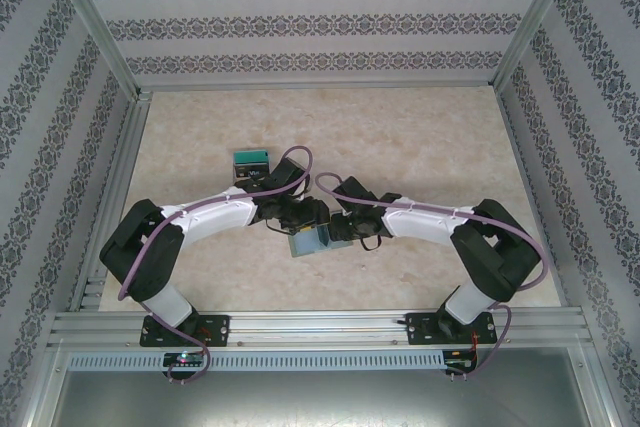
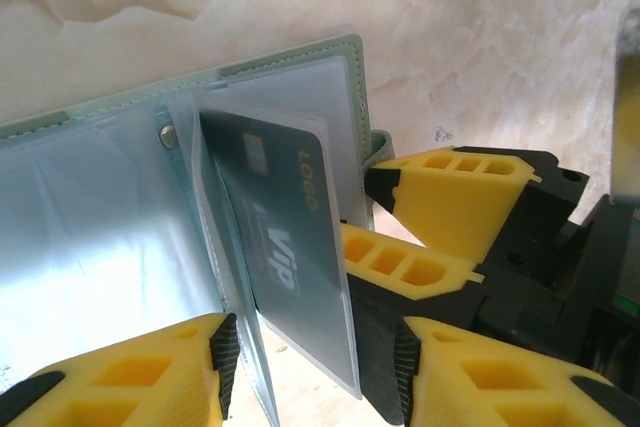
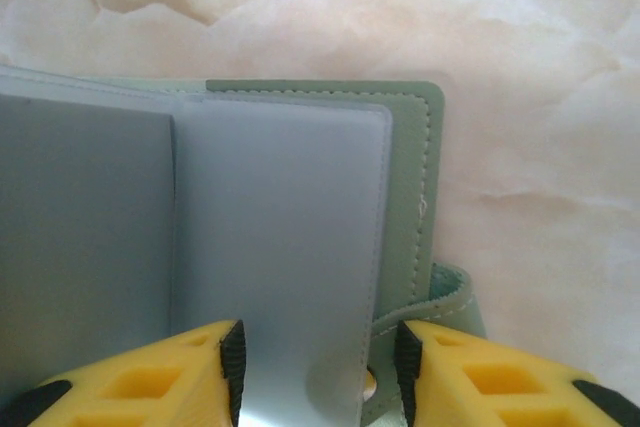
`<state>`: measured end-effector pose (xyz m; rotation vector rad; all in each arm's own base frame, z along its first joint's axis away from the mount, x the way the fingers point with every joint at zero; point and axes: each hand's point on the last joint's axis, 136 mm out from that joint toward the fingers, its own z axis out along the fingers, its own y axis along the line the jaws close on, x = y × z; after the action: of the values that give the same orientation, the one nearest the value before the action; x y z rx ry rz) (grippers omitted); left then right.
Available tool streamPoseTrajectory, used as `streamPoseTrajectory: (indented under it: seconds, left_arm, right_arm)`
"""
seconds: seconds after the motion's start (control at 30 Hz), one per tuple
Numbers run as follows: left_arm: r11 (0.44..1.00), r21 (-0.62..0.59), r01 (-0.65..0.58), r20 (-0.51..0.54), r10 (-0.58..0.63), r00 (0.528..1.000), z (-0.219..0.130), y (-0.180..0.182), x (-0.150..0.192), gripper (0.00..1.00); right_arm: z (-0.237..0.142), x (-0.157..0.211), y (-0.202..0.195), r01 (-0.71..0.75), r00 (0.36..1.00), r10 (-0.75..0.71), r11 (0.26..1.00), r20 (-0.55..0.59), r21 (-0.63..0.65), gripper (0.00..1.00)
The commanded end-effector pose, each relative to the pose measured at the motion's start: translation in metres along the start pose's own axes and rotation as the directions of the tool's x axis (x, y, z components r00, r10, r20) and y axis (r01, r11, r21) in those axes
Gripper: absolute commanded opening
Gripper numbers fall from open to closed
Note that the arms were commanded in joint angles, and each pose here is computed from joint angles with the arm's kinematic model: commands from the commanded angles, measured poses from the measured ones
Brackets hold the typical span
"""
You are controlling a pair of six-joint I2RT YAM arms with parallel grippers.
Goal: Take the credit cards out of the card holder
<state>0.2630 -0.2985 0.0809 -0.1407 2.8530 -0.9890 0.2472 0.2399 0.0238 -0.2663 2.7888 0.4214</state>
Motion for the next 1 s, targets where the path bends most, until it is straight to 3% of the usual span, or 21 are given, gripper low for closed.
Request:
streamPoseTrajectory:
  seconds: [0.0,0.5,0.97]
  left_arm:
    - [0.999,-0.002,-0.032,-0.016,0.032,0.999,0.006,-0.001,0.007,0.48]
    - [0.995,-0.097,-0.017,0.026,0.019,0.999,-0.006,0.024,0.012,0.48]
    - [0.993,-0.121,0.0,0.166,0.021,0.986,-0.038,0.017,-0.005,0.38]
  right_arm:
    - [-0.008,0.0,-0.019,-0.041,0.999,0.04,0.998,0.024,0.052,0.48]
    - [-0.032,-0.013,-0.029,-0.099,0.99,0.096,0.995,0.1,0.023,0.48]
    - [-0.011,-0.008,-0.012,-0.047,0.999,0.047,0.999,0.019,-0.018,0.25]
